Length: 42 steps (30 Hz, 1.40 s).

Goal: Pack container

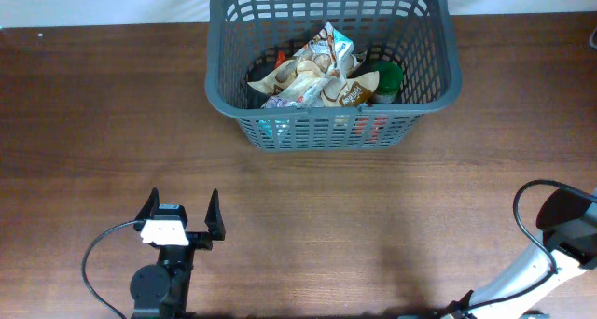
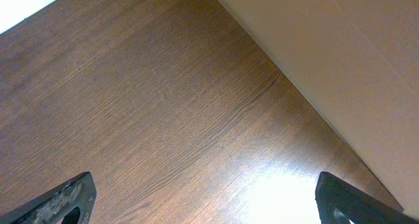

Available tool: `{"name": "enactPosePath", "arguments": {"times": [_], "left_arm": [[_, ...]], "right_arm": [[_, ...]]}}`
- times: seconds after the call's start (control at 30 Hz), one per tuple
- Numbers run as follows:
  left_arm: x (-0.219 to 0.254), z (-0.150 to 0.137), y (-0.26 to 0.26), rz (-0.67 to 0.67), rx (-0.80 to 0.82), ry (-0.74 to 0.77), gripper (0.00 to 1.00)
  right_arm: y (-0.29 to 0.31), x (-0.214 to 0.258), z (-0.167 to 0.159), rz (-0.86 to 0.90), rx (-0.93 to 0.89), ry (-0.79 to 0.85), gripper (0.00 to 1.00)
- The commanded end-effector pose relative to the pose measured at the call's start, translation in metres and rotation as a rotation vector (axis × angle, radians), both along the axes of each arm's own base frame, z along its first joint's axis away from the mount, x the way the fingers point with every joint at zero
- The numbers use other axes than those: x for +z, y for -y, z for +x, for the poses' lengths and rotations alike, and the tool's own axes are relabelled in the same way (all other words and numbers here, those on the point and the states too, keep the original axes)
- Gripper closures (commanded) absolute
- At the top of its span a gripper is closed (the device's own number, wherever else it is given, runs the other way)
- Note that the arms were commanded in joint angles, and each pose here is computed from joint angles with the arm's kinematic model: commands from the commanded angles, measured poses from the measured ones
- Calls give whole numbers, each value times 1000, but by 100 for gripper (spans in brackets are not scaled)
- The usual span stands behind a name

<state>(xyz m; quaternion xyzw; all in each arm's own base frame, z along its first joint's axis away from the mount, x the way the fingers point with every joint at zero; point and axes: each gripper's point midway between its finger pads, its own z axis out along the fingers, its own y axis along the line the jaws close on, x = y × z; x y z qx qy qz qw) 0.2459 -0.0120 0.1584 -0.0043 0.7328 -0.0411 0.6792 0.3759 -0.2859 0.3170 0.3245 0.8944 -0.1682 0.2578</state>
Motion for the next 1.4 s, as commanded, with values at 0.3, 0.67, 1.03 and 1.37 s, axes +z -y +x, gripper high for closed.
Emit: {"name": "enactPosePath", "arguments": {"times": [0.3, 0.67, 1.03, 1.37], "left_arm": [[-2, 0, -4, -8, 19, -6, 1], [-2, 0, -4, -8, 19, -6, 1], [-2, 0, -4, -8, 19, -6, 1], [-2, 0, -4, -8, 19, -5, 1]], "right_arm": [[0, 5, -3, -8, -19, 9, 1], [0, 5, -3, -8, -18, 9, 1], [-6, 4, 2, -7, -3, 8, 1], [-62, 45, 20, -108, 141, 60, 1]]}}
